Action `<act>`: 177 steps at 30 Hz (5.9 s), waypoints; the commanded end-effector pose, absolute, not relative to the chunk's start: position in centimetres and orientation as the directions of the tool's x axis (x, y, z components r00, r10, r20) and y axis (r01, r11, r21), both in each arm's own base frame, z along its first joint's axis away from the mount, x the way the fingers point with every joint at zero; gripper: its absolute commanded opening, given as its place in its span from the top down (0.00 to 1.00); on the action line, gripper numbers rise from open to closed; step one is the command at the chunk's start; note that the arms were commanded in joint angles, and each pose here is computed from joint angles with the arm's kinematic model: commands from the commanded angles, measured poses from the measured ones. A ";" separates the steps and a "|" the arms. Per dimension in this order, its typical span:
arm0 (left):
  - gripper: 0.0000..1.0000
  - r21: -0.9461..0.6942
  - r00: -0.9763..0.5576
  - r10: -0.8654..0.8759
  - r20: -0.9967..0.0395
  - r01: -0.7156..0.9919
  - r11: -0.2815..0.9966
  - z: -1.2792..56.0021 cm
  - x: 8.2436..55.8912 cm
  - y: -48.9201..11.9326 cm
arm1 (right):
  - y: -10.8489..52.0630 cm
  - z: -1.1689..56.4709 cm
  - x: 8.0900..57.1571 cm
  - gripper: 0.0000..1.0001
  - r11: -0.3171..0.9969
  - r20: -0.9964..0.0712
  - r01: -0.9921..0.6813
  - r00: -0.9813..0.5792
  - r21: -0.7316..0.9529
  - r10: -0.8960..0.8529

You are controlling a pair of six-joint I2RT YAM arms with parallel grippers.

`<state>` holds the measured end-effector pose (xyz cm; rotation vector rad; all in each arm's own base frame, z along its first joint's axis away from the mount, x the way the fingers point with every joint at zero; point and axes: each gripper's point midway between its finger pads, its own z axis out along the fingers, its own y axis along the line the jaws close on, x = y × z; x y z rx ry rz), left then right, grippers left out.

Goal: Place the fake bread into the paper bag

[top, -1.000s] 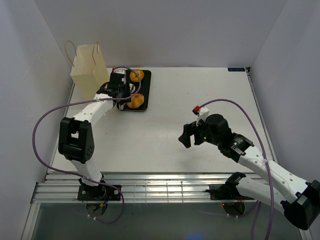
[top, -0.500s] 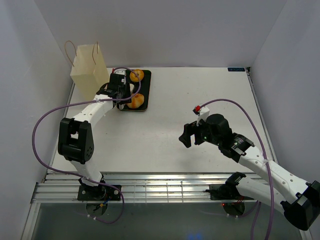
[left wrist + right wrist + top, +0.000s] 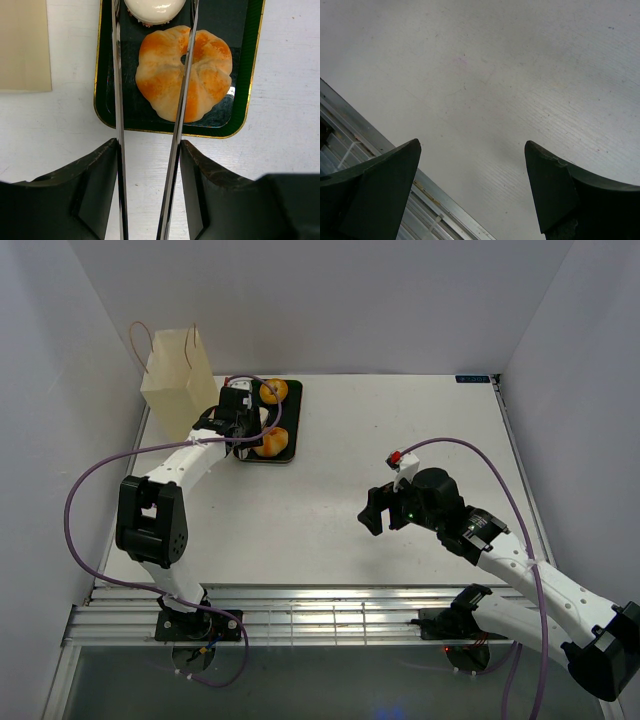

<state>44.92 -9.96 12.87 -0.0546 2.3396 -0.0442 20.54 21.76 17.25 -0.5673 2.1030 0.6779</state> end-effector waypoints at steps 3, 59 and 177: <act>0.41 -0.075 -0.654 -0.079 -0.753 -0.034 0.997 14.7 45.8 -9.7 | 21.9 19.0 20.9 0.10 0.742 -0.849 -0.616 -0.513 0.264 -0.124; 0.54 -0.252 -0.076 -0.260 -0.963 -0.096 0.963 45.1 38.9 0.2 | 22.0 19.1 20.8 0.10 0.737 -0.852 -0.624 -0.508 0.262 -0.127; 0.44 -0.108 -0.619 -0.056 -0.783 0.047 0.993 20.1 31.3 -11.0 | 21.1 17.6 19.2 0.10 0.732 -0.824 -0.593 -0.561 0.335 -0.078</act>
